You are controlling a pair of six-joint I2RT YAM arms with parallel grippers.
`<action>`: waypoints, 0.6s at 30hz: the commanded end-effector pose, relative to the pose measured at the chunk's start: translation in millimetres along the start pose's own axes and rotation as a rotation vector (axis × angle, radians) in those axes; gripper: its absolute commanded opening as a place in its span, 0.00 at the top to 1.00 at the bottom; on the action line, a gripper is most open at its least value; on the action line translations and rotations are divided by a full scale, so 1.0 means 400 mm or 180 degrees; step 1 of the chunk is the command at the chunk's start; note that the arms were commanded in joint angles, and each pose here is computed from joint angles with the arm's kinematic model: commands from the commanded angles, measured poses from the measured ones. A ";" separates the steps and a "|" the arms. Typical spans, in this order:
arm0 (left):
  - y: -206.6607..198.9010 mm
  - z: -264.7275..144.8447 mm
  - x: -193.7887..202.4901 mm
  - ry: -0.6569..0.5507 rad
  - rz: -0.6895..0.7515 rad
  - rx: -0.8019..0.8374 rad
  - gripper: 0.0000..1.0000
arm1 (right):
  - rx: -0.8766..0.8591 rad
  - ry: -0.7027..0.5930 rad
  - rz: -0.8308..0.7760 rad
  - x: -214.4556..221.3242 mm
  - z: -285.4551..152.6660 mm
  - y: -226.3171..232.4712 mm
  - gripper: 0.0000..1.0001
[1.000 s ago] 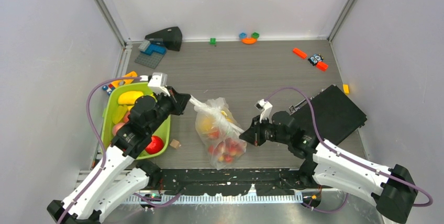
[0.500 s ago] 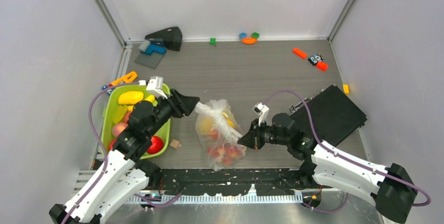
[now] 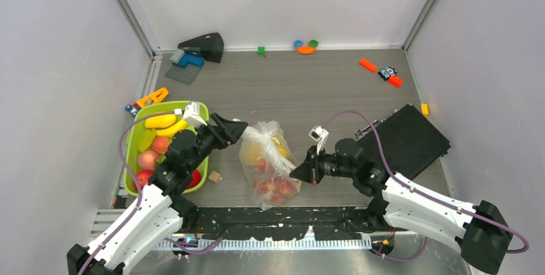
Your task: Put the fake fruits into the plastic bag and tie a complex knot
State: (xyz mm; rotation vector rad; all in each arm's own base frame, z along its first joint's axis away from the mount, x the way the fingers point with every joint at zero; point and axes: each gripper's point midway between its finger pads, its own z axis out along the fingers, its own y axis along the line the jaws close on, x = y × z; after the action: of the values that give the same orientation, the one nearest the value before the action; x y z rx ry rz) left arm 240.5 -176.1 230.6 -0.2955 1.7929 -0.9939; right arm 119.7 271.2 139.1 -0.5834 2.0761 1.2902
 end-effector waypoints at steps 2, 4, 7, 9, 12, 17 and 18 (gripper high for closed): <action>-0.062 0.020 -0.062 -0.0317 -0.0246 0.0279 0.33 | -0.0148 -0.0074 -0.0107 -0.014 0.003 0.022 0.95; -0.067 0.029 -0.057 -0.0280 -0.0272 0.0311 0.34 | -0.0149 -0.0060 -0.0104 -0.011 0.005 0.021 0.95; -0.074 0.040 -0.051 -0.0232 -0.0296 0.0352 0.37 | -0.0156 -0.0050 -0.0100 -0.010 0.007 0.021 0.95; -0.072 0.046 -0.046 -0.0204 -0.0300 0.0336 0.42 | -0.0158 -0.0046 -0.0103 -0.011 0.007 0.021 0.95; -0.069 0.045 -0.043 -0.0199 -0.0297 0.0327 0.57 | -0.0151 -0.0050 -0.0098 -0.011 0.007 0.021 0.95; -0.048 0.033 -0.066 -0.0320 -0.0062 0.0157 0.81 | -0.0119 -0.0081 -0.0109 -0.015 0.007 0.017 0.95; -0.043 0.031 -0.070 -0.0335 0.0006 0.0115 0.86 | -0.0108 -0.0092 -0.0115 -0.017 0.006 0.016 0.95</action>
State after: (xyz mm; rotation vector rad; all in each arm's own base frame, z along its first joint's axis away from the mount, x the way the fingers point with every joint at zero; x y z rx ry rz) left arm 255.1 -187.7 237.7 -0.3532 1.7549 -1.0659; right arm 119.3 273.0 138.0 -0.5915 2.0748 1.2999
